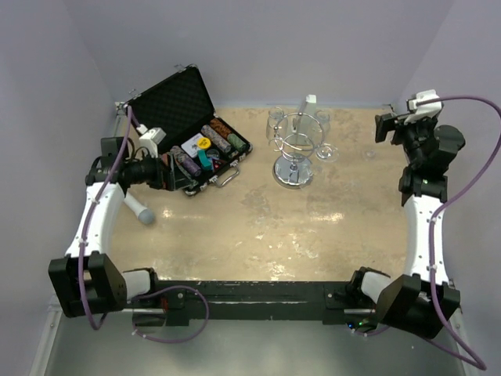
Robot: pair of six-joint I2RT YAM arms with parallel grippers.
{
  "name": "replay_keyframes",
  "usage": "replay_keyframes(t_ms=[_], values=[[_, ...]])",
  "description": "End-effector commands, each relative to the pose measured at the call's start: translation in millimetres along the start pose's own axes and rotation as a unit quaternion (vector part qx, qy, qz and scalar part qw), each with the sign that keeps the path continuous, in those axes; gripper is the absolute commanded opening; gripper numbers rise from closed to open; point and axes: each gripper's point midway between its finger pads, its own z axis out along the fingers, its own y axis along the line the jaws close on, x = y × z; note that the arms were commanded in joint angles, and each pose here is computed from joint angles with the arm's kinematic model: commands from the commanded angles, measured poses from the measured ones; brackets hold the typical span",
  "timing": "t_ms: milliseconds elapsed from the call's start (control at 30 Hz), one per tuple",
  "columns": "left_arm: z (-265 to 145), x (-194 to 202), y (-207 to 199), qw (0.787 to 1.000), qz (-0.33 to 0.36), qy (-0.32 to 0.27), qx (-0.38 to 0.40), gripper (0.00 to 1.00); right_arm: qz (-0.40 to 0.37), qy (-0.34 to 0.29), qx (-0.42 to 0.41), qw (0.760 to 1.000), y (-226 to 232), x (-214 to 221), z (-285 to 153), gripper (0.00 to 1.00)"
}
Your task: Take the wine glass off the wine glass rack
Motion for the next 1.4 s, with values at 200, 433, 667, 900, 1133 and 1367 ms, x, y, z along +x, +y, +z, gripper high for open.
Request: replay_keyframes(t_ms=[200, 433, 667, 900, 1133, 1367], values=[[2.7, -32.5, -127.7, 0.919, 0.352, -0.124, 0.129, 0.95, -0.017, 0.059, -0.175, 0.983, 62.9, 24.2, -28.9, 0.89], [39.2, 16.8, -198.1, 0.861, 0.434, -0.105, 0.244, 0.84, -0.019, 0.05, -0.211, 0.976, 77.8, 13.1, -42.1, 0.79], [65.7, 24.2, -214.0, 0.866, 0.417, -0.091, 0.259, 0.85, -0.076, 0.089, -0.308, 0.944, 114.9, 70.3, -85.2, 0.64], [63.6, 17.4, -204.0, 0.869, 0.434, -0.084, 0.22, 0.89, -0.043, 0.05, -0.342, 0.938, 135.7, 76.0, -70.9, 0.58], [66.4, 9.3, -196.5, 0.873, 0.442, -0.078, 0.19, 0.9, -0.034, 0.08, -0.412, 0.907, 165.8, 130.3, -62.3, 0.53], [68.4, -1.4, -185.0, 0.869, 0.467, -0.059, 0.15, 0.91, 0.015, 0.029, -0.429, 0.903, 197.9, 120.5, -44.2, 0.52]])
